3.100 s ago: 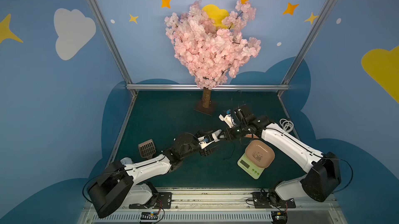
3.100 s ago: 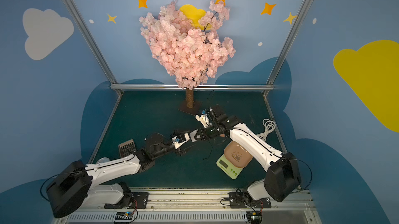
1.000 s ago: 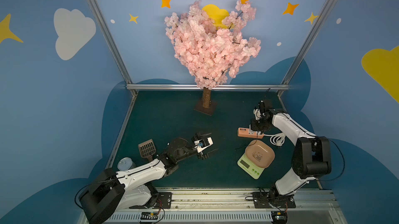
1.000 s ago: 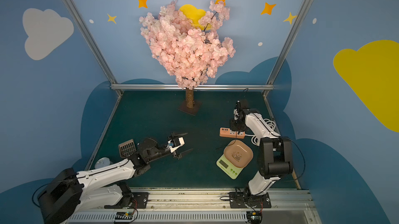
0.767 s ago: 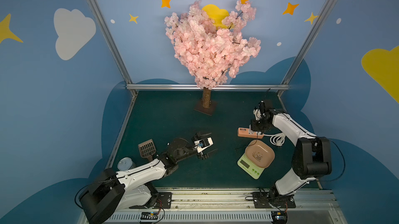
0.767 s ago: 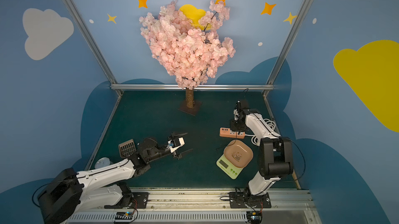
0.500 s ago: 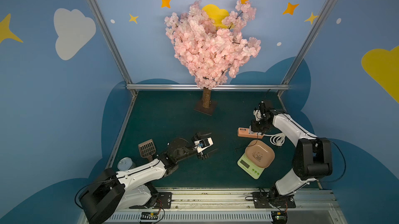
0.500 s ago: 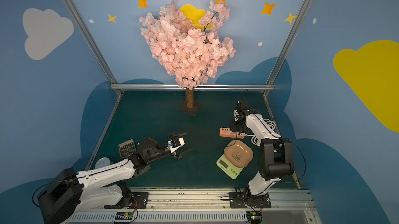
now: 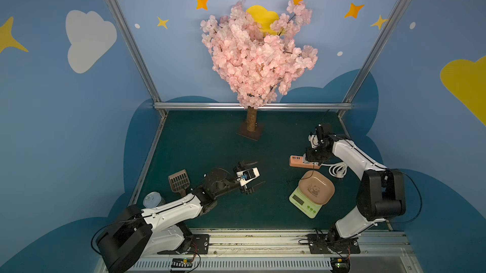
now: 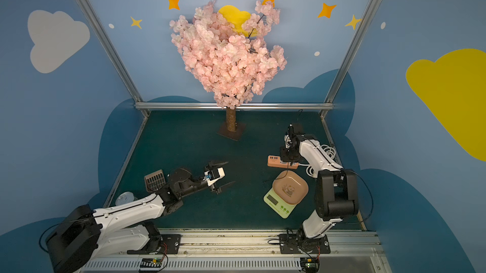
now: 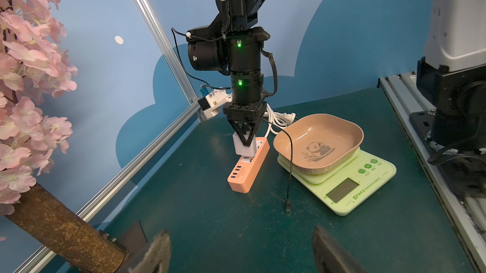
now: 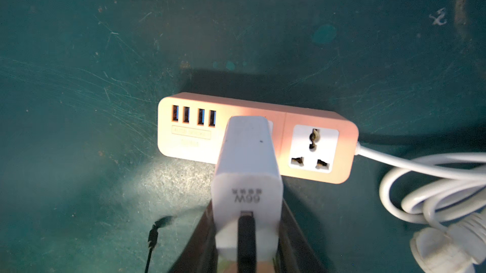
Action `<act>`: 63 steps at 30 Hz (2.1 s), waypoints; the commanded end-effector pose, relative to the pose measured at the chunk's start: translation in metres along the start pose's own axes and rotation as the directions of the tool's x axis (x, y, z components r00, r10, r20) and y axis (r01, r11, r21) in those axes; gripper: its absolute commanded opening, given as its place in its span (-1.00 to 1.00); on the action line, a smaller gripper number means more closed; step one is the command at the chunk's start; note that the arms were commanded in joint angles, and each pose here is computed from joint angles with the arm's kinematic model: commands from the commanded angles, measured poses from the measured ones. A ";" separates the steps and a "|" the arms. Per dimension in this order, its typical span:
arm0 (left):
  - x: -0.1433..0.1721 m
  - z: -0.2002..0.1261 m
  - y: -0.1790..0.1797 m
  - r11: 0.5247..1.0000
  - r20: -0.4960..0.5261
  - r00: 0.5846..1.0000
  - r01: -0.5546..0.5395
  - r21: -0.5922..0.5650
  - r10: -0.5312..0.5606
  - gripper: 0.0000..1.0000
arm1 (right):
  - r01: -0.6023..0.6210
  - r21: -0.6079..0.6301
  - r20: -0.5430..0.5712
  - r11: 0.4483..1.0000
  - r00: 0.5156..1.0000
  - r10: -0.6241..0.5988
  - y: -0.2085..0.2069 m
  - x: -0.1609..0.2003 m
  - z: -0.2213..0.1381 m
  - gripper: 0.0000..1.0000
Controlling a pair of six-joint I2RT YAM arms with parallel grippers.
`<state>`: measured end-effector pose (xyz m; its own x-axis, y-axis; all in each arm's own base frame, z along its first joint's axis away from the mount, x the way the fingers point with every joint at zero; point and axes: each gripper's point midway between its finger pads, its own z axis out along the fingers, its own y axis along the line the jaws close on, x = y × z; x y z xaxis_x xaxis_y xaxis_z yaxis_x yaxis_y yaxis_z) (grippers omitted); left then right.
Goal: Charge the electronic scale
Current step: Insert the plug into the socket.
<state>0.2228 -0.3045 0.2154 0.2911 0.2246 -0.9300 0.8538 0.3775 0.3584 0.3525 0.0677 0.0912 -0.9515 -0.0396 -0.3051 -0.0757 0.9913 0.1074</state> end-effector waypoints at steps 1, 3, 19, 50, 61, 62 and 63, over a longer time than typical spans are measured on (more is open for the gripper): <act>-0.003 -0.001 0.000 1.000 0.015 1.000 -0.005 0.006 0.005 0.68 | -0.005 -0.032 0.015 0.999 1.000 0.005 0.007 0.002 0.001 -0.78; -0.004 -0.002 0.000 1.000 0.016 1.000 -0.005 0.007 0.005 0.68 | -0.006 -0.027 0.011 1.000 1.000 0.006 0.006 0.002 0.003 -0.78; -0.001 -0.001 -0.001 1.000 0.009 1.000 0.002 0.010 -0.002 0.67 | 0.041 -0.042 -0.032 0.998 0.999 -0.043 0.032 -0.009 0.017 -0.80; -0.002 -0.002 -0.001 1.000 0.002 1.000 0.018 0.009 -0.018 0.68 | 0.170 0.012 -0.183 0.985 0.969 -0.165 0.099 -0.018 0.046 -0.81; -0.002 0.000 0.000 1.000 -0.001 1.000 0.022 0.011 -0.022 0.68 | 0.141 -0.004 -0.219 0.990 0.966 -0.138 0.100 -0.007 0.062 -0.80; -0.002 0.000 -0.001 1.000 0.000 1.000 0.022 0.014 -0.022 0.68 | 0.142 0.000 -0.232 0.990 0.963 -0.138 0.100 -0.004 0.065 -0.80; -0.002 0.000 -0.001 1.000 0.000 1.000 0.023 0.016 -0.023 0.68 | 0.142 -0.001 -0.238 0.990 0.961 -0.138 0.100 -0.003 0.067 -0.80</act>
<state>0.2212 -0.3036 0.2158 0.2823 0.2234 -0.9329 0.8583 0.3756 0.3497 0.3935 0.1607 0.0834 -0.9566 -0.1879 -0.2229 -0.1931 0.9812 0.0017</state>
